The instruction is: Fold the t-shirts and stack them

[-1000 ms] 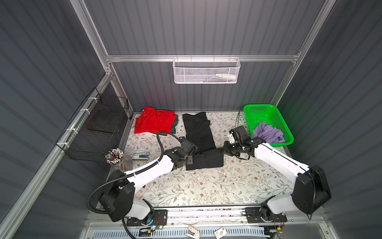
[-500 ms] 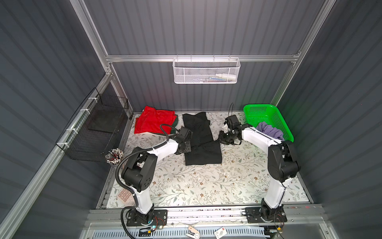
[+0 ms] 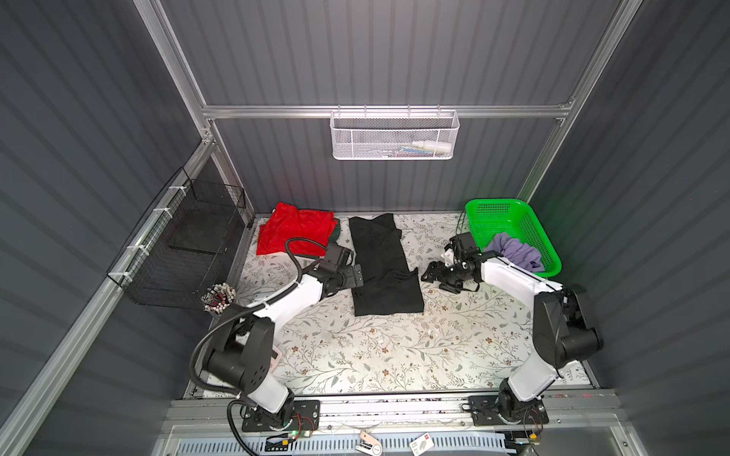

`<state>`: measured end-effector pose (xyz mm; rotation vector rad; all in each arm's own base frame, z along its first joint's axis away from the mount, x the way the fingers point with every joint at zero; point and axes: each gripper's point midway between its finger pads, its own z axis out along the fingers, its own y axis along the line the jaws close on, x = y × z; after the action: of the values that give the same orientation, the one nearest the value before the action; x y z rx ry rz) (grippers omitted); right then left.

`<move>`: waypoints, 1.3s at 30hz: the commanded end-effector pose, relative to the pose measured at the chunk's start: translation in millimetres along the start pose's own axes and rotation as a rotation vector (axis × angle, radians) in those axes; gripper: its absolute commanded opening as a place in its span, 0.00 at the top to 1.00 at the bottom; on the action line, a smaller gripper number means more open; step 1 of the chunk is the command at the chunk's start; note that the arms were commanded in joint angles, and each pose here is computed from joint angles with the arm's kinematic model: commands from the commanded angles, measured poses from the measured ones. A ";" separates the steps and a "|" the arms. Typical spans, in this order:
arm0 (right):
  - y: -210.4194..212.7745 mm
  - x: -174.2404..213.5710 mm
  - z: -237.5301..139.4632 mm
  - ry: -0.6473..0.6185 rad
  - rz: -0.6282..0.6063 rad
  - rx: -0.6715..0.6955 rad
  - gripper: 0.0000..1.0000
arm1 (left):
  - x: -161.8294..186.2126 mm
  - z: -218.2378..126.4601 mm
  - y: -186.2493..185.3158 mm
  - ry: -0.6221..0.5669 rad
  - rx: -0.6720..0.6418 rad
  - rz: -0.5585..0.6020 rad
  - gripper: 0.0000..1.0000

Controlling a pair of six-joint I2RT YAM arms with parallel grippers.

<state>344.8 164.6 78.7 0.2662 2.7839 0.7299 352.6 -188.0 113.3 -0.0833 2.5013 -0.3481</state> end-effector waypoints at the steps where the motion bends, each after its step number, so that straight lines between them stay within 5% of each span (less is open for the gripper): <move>1: -4.7 31.4 5.4 0.050 0.071 -0.044 0.25 | 30.8 -13.0 -11.9 0.007 0.018 0.001 0.00; 6: -16.5 61.0 14.6 0.077 0.149 -0.082 0.29 | 76.0 -14.2 -26.3 0.072 0.145 -0.056 0.04; 13: -17.0 76.1 18.1 0.087 0.160 -0.091 0.34 | 109.3 -14.9 -7.1 0.109 0.129 -0.119 0.06; 39: -7.1 75.5 34.2 0.109 0.148 -0.099 0.39 | 141.3 13.3 -8.3 0.186 0.113 -0.082 0.14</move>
<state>277.7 189.2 30.4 0.4265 2.8409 0.9397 250.8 -222.0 39.0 -0.1421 2.6038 -0.6138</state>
